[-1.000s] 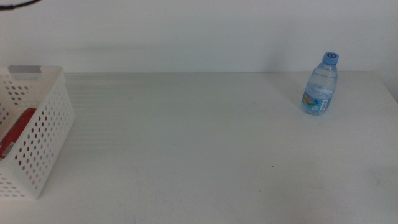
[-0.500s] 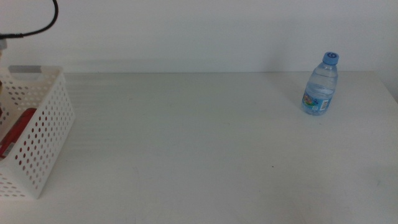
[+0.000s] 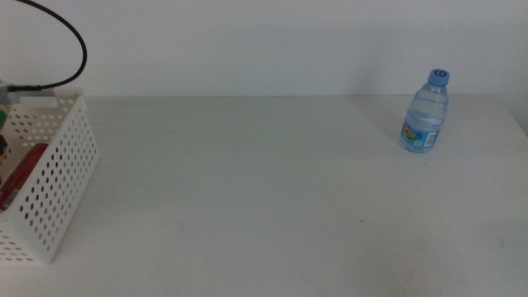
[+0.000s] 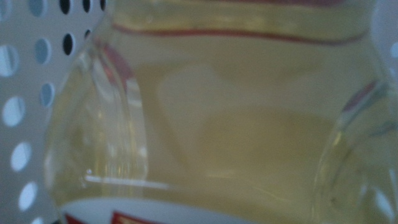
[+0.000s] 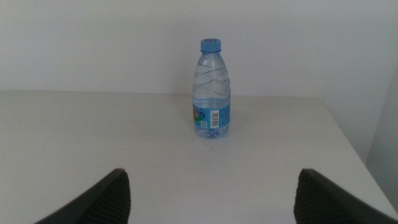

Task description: Use arms to grab the bottles and put them into the dustbin to the left of the table.

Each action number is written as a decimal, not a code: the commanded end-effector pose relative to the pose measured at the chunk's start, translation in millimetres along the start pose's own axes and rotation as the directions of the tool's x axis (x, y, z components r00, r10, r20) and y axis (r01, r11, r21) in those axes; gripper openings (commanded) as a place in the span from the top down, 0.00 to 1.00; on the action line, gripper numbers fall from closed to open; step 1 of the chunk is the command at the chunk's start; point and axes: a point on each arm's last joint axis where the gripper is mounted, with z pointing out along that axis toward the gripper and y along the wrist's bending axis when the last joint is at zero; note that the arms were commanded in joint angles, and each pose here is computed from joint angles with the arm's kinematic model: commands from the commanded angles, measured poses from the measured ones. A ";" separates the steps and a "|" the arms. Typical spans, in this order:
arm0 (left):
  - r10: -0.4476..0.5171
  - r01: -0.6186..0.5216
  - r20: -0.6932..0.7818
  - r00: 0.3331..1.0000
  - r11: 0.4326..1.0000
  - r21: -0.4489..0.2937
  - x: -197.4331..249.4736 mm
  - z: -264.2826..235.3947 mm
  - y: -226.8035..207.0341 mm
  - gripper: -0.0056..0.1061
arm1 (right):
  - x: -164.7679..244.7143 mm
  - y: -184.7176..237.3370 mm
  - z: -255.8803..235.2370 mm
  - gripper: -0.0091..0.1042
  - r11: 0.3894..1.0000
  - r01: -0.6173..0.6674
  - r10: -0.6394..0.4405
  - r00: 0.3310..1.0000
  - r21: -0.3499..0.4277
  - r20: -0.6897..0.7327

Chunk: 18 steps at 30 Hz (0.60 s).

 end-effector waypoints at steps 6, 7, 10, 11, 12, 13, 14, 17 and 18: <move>-0.007 0.007 -0.027 1.000 1.000 -0.001 0.8 -7.0 0.9 0.99 | -16.4 0.4 -5.0 0.27 1.000 0.018 -0.018 0.991 0.001 0.130; -0.005 0.005 -0.035 0.999 1.000 0.002 -0.3 -3.4 0.8 0.98 | -16.4 0.4 -5.0 0.27 1.000 0.018 -0.018 0.991 0.001 0.130; -0.004 0.004 -0.041 0.999 1.000 0.000 -1.8 0.8 1.6 0.92 | -16.4 0.4 -5.0 0.27 1.000 0.018 -0.018 0.991 0.001 0.130; -0.002 0.002 -0.037 0.999 1.000 -0.006 -2.4 1.3 2.1 0.87 | -16.4 0.4 -5.0 0.27 1.000 0.018 -0.018 0.991 0.001 0.130; -0.001 0.000 -0.029 1.000 1.000 -0.013 -3.1 1.3 2.8 0.82 | -16.4 0.4 -5.0 0.27 1.000 0.018 -0.018 0.991 0.001 0.130; 0.001 -0.001 -0.022 1.000 1.000 -0.020 -3.8 1.3 3.4 0.76 | -16.4 0.4 -5.0 0.27 1.000 0.018 -0.018 0.991 0.001 0.130; 0.003 -0.003 -0.018 1.000 1.000 -0.028 -4.2 1.3 4.2 0.70 | -16.4 0.4 -5.0 0.27 1.000 0.018 -0.018 0.991 0.001 0.130; 0.005 -0.006 -0.016 1.000 0.999 -0.036 -4.3 1.3 4.9 0.49 | -16.4 0.4 -5.0 0.27 1.000 0.018 -0.018 0.991 0.001 0.130; -0.033 0.032 -0.018 0.999 0.999 -0.039 -3.9 0.7 5.1 0.28 | -16.4 0.4 -5.0 0.27 1.000 0.018 -0.018 0.991 0.001 0.130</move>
